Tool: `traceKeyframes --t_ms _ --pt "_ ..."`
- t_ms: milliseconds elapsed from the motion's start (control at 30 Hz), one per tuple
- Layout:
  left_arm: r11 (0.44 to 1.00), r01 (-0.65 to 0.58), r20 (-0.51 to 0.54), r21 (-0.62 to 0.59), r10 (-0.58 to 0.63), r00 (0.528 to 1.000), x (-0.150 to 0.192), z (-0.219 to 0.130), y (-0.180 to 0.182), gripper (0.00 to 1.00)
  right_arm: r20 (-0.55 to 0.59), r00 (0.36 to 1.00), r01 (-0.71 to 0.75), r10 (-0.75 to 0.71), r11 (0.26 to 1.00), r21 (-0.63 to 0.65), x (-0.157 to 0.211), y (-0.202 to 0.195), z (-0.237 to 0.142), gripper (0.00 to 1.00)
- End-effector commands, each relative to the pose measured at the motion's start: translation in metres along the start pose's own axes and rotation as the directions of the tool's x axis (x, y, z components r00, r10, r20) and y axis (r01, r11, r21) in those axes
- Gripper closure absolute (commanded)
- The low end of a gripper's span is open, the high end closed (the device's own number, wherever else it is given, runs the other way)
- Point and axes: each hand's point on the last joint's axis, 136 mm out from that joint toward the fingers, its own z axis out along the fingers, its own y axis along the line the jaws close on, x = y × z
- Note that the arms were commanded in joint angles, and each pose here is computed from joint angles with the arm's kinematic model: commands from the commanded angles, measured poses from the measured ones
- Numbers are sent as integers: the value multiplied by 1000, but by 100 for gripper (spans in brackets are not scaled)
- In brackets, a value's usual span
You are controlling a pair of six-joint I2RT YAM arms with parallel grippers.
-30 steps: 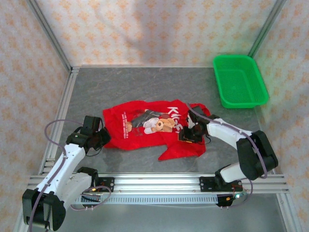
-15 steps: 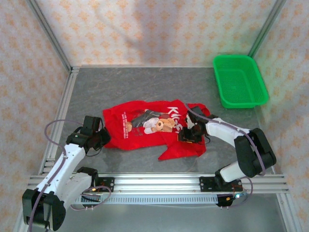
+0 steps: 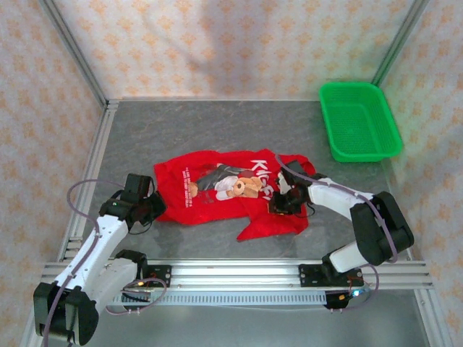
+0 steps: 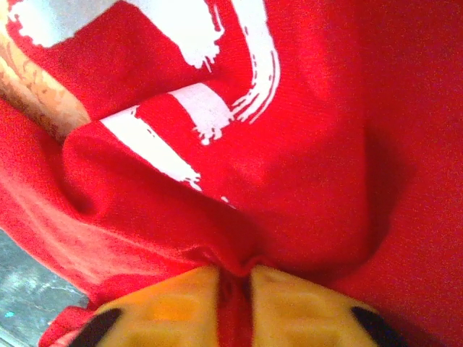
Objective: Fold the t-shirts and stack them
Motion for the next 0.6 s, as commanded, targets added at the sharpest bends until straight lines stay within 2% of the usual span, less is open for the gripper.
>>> traceKeyframes --t_ms 0,100,200,367,567 --pt "1000 4 11 -27 -4 1000 1 0 8 100 28 1000 3 -3 1000 11 0 -1 -4 91" --pt "1000 4 11 -27 -4 1000 0 0 7 100 70 998 -1 0 1000 17 -4 1 -14 98" --pt "1000 5 16 -24 -5 1000 -2 -2 5 100 120 993 -1 -2 1000 25 -9 5 -30 99" --pt "1000 -5 40 -5 6 999 -12 -13 -5 100 196 981 -3 -7 999 49 -13 11 -68 99" --pt "1000 -13 47 4 13 999 -19 -16 -13 100 199 980 -35 15 995 97 -4 6 -89 94"
